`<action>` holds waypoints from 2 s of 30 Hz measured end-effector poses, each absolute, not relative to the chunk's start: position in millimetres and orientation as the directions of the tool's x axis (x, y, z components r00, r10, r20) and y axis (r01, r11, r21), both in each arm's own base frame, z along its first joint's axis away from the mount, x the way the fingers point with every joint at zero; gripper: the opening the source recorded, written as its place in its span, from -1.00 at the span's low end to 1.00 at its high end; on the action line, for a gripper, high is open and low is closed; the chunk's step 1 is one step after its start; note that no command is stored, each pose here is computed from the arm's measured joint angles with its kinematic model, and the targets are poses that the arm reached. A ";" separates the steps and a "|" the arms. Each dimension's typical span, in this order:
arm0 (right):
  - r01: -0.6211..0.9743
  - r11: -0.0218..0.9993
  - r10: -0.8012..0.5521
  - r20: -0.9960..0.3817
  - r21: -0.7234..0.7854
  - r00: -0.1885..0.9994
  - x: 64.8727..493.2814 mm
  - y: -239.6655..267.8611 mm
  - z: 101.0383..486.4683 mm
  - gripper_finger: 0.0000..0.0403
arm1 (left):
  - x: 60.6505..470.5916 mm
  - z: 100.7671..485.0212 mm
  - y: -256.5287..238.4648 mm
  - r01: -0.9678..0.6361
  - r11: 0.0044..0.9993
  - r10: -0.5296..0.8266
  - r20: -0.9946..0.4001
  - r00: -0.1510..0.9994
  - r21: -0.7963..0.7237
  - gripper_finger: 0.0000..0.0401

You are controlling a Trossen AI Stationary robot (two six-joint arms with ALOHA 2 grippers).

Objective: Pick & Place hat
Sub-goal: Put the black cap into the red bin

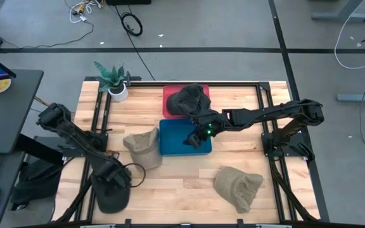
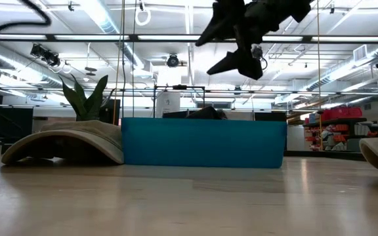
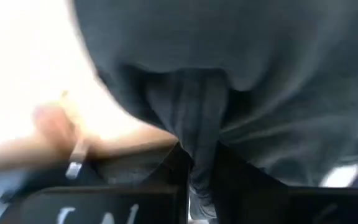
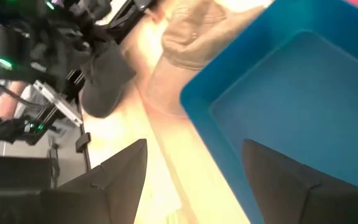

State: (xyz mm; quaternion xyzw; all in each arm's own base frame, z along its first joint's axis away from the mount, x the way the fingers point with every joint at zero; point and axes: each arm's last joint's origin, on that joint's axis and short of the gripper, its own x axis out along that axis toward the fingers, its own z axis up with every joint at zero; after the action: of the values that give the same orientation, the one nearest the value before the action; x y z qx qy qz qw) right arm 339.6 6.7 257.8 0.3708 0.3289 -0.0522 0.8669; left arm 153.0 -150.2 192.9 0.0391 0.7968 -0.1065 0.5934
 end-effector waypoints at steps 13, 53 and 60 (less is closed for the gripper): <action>0.169 0.772 0.297 -0.583 0.613 0.756 338.8 34.6 259.7 0.31 | 190.5 328.4 -135.8 -0.227 0.962 -0.164 -0.986 -0.025 -0.154 -0.84; 0.095 0.867 -0.081 -0.049 0.489 0.995 299.6 20.2 382.4 0.23 | 268.3 418.0 -33.1 -0.853 0.330 0.876 -0.206 0.436 -0.404 -0.82; 0.210 0.938 -0.190 -0.100 0.274 0.977 313.1 4.2 419.9 0.23 | 268.9 417.9 -33.9 -0.858 0.356 0.864 -0.220 0.453 -0.370 -0.82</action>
State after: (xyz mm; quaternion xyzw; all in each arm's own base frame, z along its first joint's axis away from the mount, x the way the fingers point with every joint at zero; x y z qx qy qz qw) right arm 313.1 4.2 419.9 0.1430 0.0360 -0.1017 0.9838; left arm 268.9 -33.9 417.9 -0.2207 -0.0067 0.5230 0.8233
